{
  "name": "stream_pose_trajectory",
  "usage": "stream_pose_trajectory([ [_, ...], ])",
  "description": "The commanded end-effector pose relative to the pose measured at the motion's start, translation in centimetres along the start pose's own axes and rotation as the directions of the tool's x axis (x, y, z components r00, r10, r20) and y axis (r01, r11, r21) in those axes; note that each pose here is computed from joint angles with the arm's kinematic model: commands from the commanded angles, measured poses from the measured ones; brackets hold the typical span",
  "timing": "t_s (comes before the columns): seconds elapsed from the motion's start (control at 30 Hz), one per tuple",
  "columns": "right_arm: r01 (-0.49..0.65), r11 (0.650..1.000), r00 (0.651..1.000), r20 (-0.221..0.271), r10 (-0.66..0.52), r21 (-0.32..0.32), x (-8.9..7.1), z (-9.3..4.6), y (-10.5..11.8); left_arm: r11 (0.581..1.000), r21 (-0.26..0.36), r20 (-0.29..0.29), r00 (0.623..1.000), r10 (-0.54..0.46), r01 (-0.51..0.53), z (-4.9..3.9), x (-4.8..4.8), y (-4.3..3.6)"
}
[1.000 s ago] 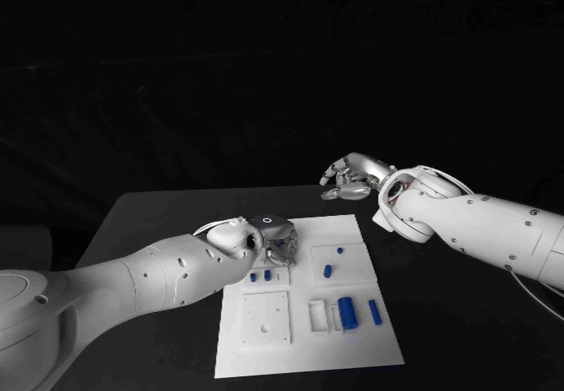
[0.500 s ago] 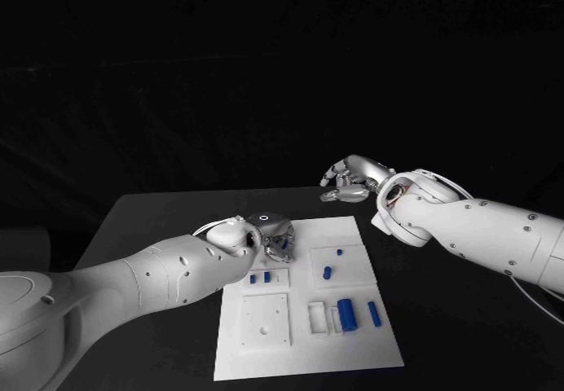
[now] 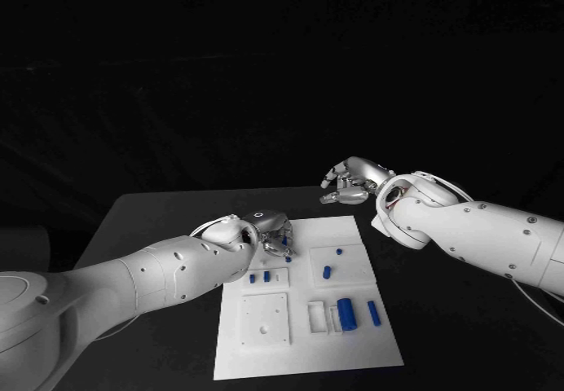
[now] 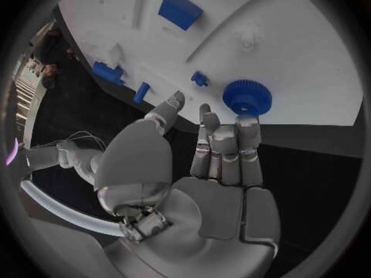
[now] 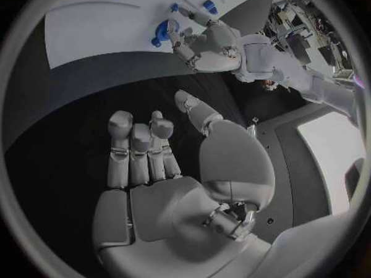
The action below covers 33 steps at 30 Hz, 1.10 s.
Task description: Assemble the parts on the task board
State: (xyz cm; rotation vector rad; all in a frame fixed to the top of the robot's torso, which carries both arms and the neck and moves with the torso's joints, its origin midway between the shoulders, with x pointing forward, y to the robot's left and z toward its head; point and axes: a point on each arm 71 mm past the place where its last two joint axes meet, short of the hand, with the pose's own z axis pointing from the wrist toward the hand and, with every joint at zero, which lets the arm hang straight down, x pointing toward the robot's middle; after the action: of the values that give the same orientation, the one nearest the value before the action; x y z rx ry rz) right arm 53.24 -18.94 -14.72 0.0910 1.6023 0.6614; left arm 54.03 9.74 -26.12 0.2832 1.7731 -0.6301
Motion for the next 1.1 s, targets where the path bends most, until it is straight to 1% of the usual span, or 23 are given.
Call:
stream_pose_trajectory([
  [0.03, 0.053, 0.998, 0.998, 0.024, -0.053, 0.026, 0.0, -0.1, 0.0, 0.992, -0.015, 0.051, 0.991, -0.123, 0.124, -0.1, -0.68, 0.22],
  [0.1, 0.066, 0.997, 0.998, 0.02, -0.066, 0.036, 0.2, -0.2, 0.0, 0.984, -0.021, 0.072, 0.982, -0.174, 0.176, -0.26, -1.15, 0.55],
  [0.17, 0.086, 0.995, 0.996, 0.01, -0.086, 0.044, 0.4, -0.4, 0.1, 0.966, -0.039, 0.094, 0.963, -0.253, 0.257, -0.5, -1.79, 1.18],
  [0.2, 0.089, 0.995, 0.996, 0.008, -0.09, 0.046, 0.5, -0.5, 0.1, 0.96, -0.043, 0.1, 0.958, -0.27, 0.275, -0.56, -1.94, 1.32],
  [0.3, 0.119, 0.992, 0.993, -0.022, -0.118, 0.052, 1.0, -0.7, 0.4, 0.912, -0.07, 0.132, 0.91, -0.392, 0.403, -1.34, -3.03, 2.61],
  [0.37, 0.139, 0.989, 0.989, -0.049, -0.136, 0.058, 1.6, -0.9, 0.5, 0.89, -0.075, 0.146, 0.888, -0.436, 0.45, -1.88, -3.76, 3.36],
  [0.43, 0.154, 0.986, 0.985, -0.086, -0.148, 0.058, 2.4, -1.0, 0.6, 0.858, -0.089, 0.158, 0.857, -0.49, 0.507, -2.38, -4.4, 4.08],
  [0.53, 0.185, 0.981, 0.974, -0.147, -0.176, 0.056, 3.8, -1.0, 0.9, 0.799, -0.111, 0.185, 0.802, -0.568, 0.591, -3.19, -5.4, 5.23],
  [0.6, 0.204, 0.978, 0.966, -0.17, -0.193, 0.05, 4.6, -0.9, 1.2, 0.786, -0.116, 0.196, 0.789, -0.582, 0.608, -3.72, -5.68, 5.72],
  [0.7, 0.219, 0.975, 0.958, -0.198, -0.206, 0.048, 5.8, -0.8, 1.5, 0.774, -0.115, 0.209, 0.777, -0.594, 0.622, -4.35, -5.84, 6.19],
  [0.83, 0.243, 0.969, 0.943, -0.243, -0.227, 0.037, 7.6, -0.5, 2.3, 0.743, -0.101, 0.23, 0.742, -0.629, 0.661, -5.19, -5.99, 6.65],
  [0.97, 0.273, 0.962, 0.931, -0.255, -0.26, 0.019, 9.0, -0.1, 3.2, 0.708, -0.078, 0.266, 0.699, -0.664, 0.702, -5.75, -6.22, 6.92],
  [1.03, 0.297, 0.955, 0.923, -0.258, -0.284, 0.013, 9.7, 0.2, 3.6, 0.684, -0.062, 0.288, 0.669, -0.685, 0.727, -6.08, -6.35, 7.05],
  [1.1, 0.311, 0.95, 0.919, -0.26, -0.297, 0.012, 10.2, 0.4, 3.8, 0.666, -0.057, 0.297, 0.65, -0.7, 0.744, -6.37, -6.4, 7.17],
])
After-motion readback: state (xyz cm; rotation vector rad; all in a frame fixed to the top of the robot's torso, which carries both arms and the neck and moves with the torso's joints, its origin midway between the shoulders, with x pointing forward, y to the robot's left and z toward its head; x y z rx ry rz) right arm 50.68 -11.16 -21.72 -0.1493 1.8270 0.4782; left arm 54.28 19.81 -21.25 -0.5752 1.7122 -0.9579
